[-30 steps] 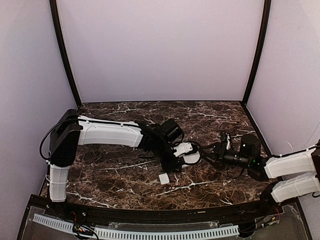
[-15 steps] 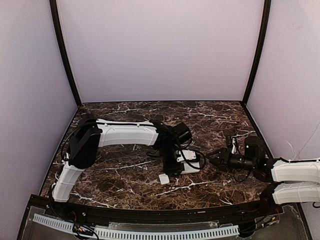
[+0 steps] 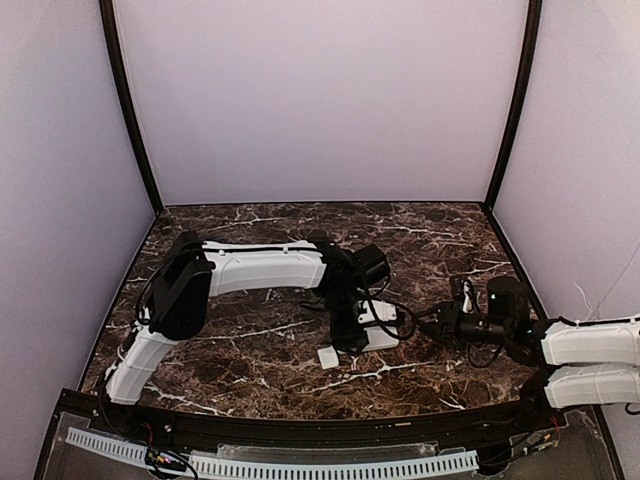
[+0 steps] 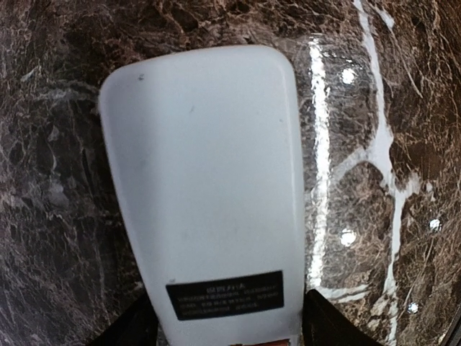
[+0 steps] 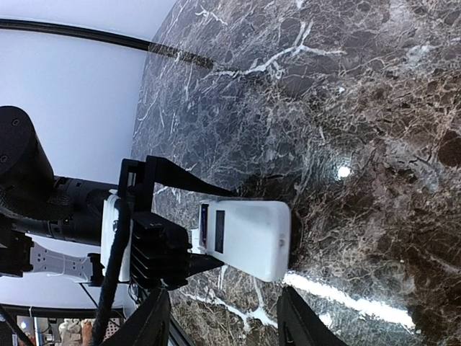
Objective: Load the batteries into the remote control
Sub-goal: Place the remote control at the center of the board, then pick up the battery cover from the center of the board.
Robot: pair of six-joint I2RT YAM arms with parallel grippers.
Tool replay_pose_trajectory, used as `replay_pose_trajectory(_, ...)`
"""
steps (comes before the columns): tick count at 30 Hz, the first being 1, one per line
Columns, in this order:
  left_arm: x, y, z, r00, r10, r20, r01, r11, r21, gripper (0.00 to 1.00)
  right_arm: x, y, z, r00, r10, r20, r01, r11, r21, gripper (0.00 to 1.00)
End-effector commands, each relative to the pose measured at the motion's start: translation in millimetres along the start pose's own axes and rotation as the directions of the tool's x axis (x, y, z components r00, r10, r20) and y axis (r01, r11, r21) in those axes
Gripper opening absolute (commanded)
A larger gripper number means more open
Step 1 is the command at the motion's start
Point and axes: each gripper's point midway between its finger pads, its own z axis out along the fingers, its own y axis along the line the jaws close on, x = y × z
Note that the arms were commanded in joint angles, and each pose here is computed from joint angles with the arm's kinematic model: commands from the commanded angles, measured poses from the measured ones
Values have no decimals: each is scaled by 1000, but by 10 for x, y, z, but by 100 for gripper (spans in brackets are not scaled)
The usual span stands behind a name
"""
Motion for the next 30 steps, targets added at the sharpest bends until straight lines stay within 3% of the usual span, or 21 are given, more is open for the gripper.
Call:
replay_pose_trajectory(1, 114, -15, 66, 998, -5, -56, 6, 1000, 10, 69, 20, -64, -1, 1000, -12, -4, 12, 1000, 8, 49)
replay_pose_trajectory(6, 13, 64, -171, 999, -42, -13, 41, 998, -46, 71, 3, -71, 45, 999, -42, -14, 42, 999, 14, 49)
replay_pose_trajectory(13, -25, 258, -929, 962, -164, 220, 214, 950, -228, 73, -23, -98, 232, 993, -92, -70, 93, 995, 24, 48)
replay_pose_trajectory(17, 156, 240, -1181, 883, -283, 375, 392, 883, -257, 72, -71, -63, 335, 988, -128, -91, 130, 991, 13, 49)
replay_pose_trajectory(19, 281, 177, -1232, 824, -354, 442, 484, 845, -226, 71, -91, -54, 379, 984, -150, -100, 152, 988, 11, 49)
replay_pose_trajectory(20, 264, 166, -1338, 769, -395, 502, 545, 817, -191, 71, -94, -52, 398, 982, -156, -108, 158, 987, 10, 50)
replay_pose_trajectory(21, 406, 119, -1225, 758, -433, 487, 574, 798, -184, 70, -92, -51, 422, 980, -159, -117, 161, 987, 8, 50)
replay_pose_trajectory(22, 420, 110, -1276, 705, -481, 521, 630, 763, -147, 69, -84, -50, 442, 978, -164, -127, 166, 986, 4, 49)
replay_pose_trajectory(25, 554, -47, -1117, 631, -579, 515, 715, 693, -97, 65, -56, -59, 494, 975, -160, -151, 160, 987, -12, 48)
replay_pose_trajectory(30, 464, -329, -889, 591, -630, 504, 753, 655, -65, 63, -8, -67, 541, 974, -146, -176, 143, 989, -32, 45)
